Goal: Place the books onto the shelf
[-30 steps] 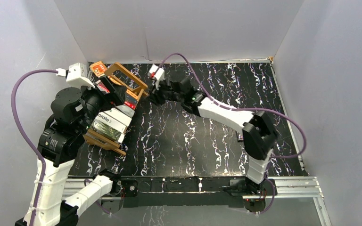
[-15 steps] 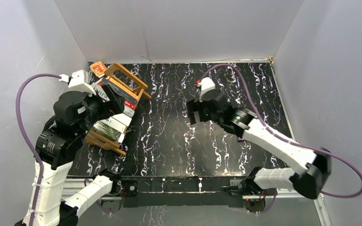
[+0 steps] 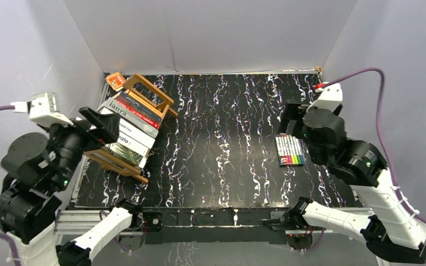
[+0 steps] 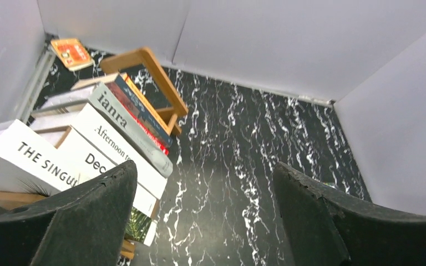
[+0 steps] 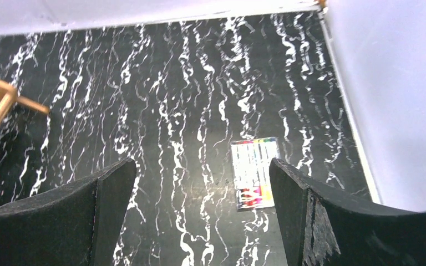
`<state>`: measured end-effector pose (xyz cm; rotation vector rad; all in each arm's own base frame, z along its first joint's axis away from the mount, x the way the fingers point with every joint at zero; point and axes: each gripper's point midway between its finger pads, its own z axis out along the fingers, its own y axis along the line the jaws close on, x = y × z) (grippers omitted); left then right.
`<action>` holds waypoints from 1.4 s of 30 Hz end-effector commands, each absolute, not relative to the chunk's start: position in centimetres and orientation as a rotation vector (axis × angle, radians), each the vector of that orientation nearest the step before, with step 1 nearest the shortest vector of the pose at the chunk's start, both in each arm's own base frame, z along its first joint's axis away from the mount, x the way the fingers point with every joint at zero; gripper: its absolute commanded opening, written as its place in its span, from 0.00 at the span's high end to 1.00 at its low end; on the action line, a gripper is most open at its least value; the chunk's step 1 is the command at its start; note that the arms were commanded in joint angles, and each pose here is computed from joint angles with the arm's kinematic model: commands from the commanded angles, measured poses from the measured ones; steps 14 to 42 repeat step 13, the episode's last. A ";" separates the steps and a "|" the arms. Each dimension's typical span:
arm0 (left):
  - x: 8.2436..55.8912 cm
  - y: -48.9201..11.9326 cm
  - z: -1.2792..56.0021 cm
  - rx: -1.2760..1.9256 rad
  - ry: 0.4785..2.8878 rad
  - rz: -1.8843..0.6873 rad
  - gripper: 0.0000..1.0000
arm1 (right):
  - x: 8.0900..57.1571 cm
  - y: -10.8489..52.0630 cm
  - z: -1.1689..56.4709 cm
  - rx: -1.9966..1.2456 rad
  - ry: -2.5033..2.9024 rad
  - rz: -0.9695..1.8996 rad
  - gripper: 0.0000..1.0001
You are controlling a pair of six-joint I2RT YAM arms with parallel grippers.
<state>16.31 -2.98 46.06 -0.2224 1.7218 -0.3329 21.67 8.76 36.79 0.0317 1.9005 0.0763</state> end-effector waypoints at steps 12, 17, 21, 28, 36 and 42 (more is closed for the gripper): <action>13.7 -0.5 49.6 -0.238 1.591 -0.282 0.10 | 20.5 4.1 42.5 0.166 1.751 0.025 0.02; 13.7 -0.5 49.5 -0.238 1.593 -0.282 0.10 | 20.5 4.2 42.3 0.164 1.756 0.022 0.01; 13.7 -0.5 49.5 -0.238 1.593 -0.282 0.10 | 20.5 4.2 42.3 0.164 1.756 0.022 0.01; 13.7 -0.5 49.5 -0.238 1.593 -0.282 0.10 | 20.5 4.2 42.3 0.164 1.756 0.022 0.01; 13.7 -0.5 49.5 -0.238 1.593 -0.282 0.10 | 20.5 4.2 42.3 0.164 1.756 0.022 0.01; 13.7 -0.5 49.5 -0.238 1.593 -0.282 0.10 | 20.5 4.2 42.3 0.164 1.756 0.022 0.01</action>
